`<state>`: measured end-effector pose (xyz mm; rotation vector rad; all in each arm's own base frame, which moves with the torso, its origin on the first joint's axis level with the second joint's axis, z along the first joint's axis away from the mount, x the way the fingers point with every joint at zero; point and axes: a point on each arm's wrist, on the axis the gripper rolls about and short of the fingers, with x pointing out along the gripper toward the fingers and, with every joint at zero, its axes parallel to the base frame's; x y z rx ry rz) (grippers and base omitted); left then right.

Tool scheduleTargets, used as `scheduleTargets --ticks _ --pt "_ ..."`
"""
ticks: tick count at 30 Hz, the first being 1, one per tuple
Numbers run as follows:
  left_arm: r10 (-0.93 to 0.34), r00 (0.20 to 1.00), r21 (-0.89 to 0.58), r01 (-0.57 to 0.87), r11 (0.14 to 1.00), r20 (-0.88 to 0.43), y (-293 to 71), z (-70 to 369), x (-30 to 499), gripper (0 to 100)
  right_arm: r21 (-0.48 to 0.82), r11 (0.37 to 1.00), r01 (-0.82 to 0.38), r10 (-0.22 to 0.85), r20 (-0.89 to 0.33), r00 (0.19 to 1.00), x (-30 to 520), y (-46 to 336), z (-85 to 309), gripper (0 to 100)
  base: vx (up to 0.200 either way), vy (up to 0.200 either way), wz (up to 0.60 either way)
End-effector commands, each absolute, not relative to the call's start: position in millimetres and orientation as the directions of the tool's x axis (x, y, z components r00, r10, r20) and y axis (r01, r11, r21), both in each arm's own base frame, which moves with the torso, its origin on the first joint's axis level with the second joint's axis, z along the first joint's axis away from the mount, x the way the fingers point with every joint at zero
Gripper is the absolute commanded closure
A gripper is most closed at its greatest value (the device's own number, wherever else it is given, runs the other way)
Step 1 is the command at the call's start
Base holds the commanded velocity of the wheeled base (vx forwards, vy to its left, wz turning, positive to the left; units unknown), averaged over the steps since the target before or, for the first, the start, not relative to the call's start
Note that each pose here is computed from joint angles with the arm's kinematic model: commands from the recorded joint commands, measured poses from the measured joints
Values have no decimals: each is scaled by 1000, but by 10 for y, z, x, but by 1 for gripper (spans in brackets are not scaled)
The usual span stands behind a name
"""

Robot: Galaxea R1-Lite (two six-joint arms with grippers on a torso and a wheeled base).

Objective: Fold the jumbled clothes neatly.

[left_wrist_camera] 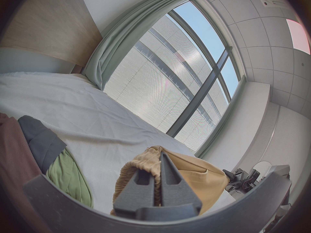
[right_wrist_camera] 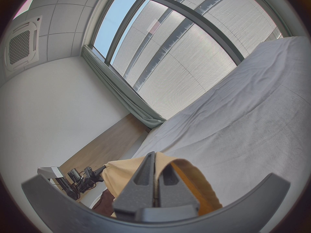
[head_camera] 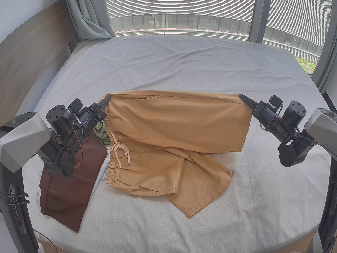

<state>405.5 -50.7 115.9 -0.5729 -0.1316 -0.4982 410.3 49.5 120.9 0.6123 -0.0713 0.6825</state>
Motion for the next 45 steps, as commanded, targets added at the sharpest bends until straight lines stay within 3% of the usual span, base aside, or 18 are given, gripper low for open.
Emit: scheduleTargets --ticks 1,27,45 --pt "-396 881 -493 473 730 259 -521 1040 4204 100 512 607 -607 570 252 782 4293 508 1022 100 0 0 0" --pt "-328 888 -499 454 739 322 -551 890 4563 100 483 605 -633 568 294 768 4769 566 924 100 0 0 0" --pt "-318 878 -559 474 680 358 -549 808 4759 100 484 605 -632 568 293 769 5179 605 885 100 0 0 0"
